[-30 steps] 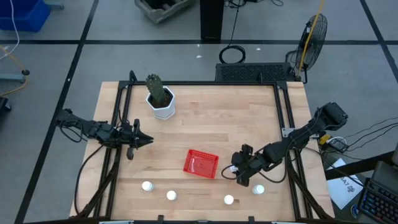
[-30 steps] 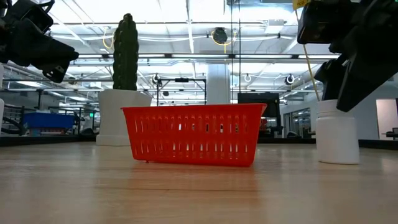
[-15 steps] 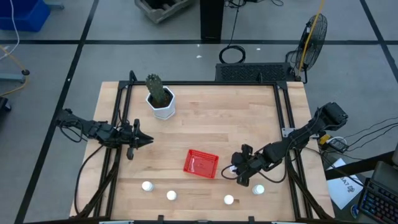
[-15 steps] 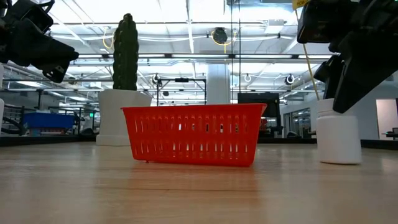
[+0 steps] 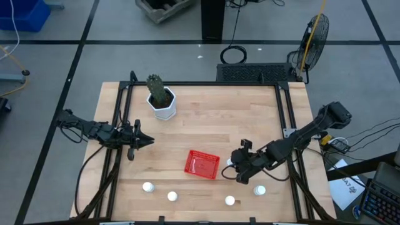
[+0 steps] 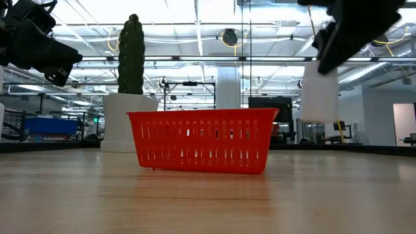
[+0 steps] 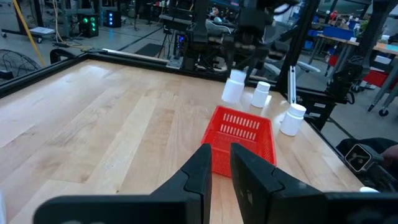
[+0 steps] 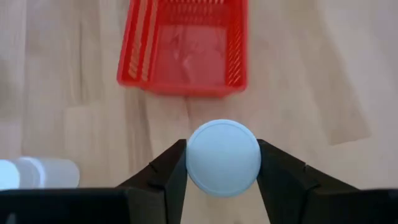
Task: Pick and place pill bottles into a basket
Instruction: Put the white pill bottle into the red bin
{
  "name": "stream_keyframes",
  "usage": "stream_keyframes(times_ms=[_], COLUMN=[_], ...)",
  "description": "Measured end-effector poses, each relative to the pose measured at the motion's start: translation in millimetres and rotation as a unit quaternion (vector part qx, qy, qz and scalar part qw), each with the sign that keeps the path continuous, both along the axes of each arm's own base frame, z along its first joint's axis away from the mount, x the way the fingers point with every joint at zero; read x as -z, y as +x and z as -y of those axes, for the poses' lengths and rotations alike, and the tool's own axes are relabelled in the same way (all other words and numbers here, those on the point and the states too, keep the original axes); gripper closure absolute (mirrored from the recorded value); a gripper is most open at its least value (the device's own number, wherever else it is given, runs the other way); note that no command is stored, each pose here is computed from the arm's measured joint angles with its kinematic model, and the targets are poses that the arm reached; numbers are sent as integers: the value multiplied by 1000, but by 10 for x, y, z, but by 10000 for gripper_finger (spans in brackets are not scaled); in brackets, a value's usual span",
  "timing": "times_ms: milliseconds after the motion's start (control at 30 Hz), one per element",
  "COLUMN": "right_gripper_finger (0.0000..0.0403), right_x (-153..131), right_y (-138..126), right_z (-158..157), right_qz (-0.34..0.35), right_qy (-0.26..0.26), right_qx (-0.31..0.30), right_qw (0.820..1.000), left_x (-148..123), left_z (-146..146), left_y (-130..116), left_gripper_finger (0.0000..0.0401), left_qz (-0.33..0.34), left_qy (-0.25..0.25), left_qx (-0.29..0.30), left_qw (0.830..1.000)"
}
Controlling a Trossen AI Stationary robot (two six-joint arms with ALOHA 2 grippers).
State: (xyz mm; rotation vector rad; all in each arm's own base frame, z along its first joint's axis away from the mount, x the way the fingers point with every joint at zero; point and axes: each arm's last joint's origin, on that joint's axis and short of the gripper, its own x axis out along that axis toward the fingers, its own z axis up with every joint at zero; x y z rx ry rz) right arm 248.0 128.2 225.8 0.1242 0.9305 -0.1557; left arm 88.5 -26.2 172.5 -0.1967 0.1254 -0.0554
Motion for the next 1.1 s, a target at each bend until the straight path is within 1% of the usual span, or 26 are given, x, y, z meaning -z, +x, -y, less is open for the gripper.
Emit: stream_keyframes(times_ms=[167, 300, 400, 600, 733, 800, 900, 1033, 1100], right_gripper_finger=[253, 252, 252, 253, 251, 253, 253, 250, 249], right_x=[-214, -249, -190, -54, -4, 36, 125, 266, 318], right_y=[91, 217, 305, 508, 560, 579, 629, 722, 760], right_z=[1, 59, 126, 153, 131, 122, 111, 118, 126], right_qz=[52, 86, 79, 82, 84, 79, 72, 60, 46], right_qy=[-36, -46, -51, -19, -2, -1, -3, 15, 16], right_qx=[-13, -22, -25, -59, -72, -73, -73, -85, -87], right_qw=[998, 995, 995, 995, 994, 994, 995, 994, 995], left_x=[-1, 0, 1, 0, 0, -2, -1, -1, 0], left_z=[0, 0, 0, 0, 0, 0, 0, 0, 0], left_y=[0, 0, 0, 0, 0, 0, 0, 0, 0], left_gripper_finger=[339, 339, 339, 339, 339, 339, 339, 339, 339], left_qz=[0, 0, 0, 0, 0, 1, 0, 1, 0], left_qy=[0, 0, 0, 0, 0, 0, 0, 0, 0], left_qx=[0, 0, 0, 0, 0, 0, 0, 0, 0], left_qw=[1000, 1000, 1000, 1000, 1000, 1000, 1000, 1000, 1000])
